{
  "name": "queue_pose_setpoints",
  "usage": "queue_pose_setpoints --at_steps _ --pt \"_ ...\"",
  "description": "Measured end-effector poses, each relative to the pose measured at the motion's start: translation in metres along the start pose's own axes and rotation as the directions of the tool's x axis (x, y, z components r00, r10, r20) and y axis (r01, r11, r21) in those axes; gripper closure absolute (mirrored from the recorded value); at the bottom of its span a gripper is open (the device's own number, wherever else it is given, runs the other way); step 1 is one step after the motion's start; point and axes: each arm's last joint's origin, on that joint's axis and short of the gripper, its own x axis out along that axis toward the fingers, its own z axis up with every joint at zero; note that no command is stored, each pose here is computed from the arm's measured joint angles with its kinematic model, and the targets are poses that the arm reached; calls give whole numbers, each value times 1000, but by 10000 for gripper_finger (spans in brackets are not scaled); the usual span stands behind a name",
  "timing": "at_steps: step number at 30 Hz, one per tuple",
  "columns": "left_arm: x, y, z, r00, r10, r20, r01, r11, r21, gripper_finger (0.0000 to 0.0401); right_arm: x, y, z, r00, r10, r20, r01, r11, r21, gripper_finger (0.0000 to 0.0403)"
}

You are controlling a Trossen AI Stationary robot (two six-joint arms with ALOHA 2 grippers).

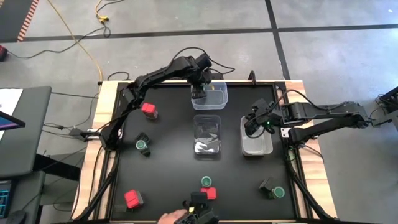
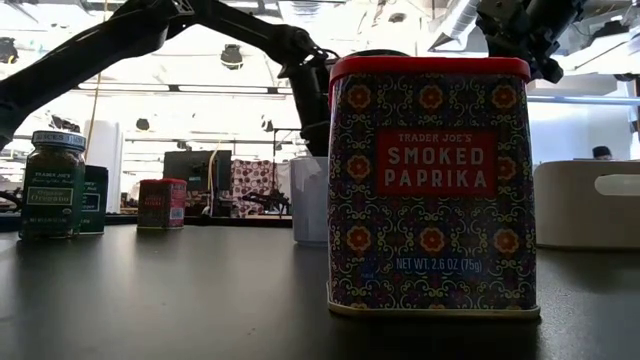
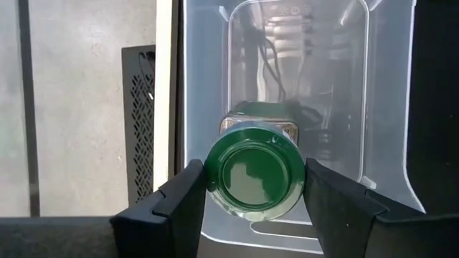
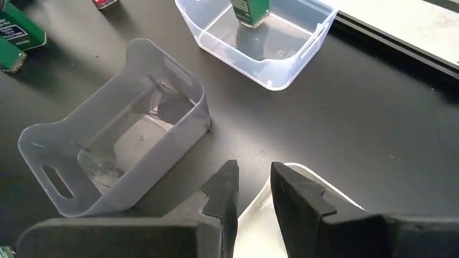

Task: Sort spices by type
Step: Put the green seasoning bottle into the transparent bin

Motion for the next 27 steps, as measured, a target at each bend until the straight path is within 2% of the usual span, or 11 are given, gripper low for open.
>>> queue_pose_setpoints --at_steps 7,14,20,27 --pt "0 0 0 1000 -1 -2 1 998 -63 197 0 0 0 1000 0 0 0 1000 2 291" --pt "0 0 0 1000 0 -5 0 999 -52 197 0 0 0 1000 0 0 0 1000 2 291" --pt "0 0 -2 998 41 -45 -44 996 -71 197 0 0 0 1000 0 0 0 1000 1 291" --pt "0 -1 -5 997 26 -77 -31 997 -66 197 0 0 0 1000 0 0 0 1000 1 291"
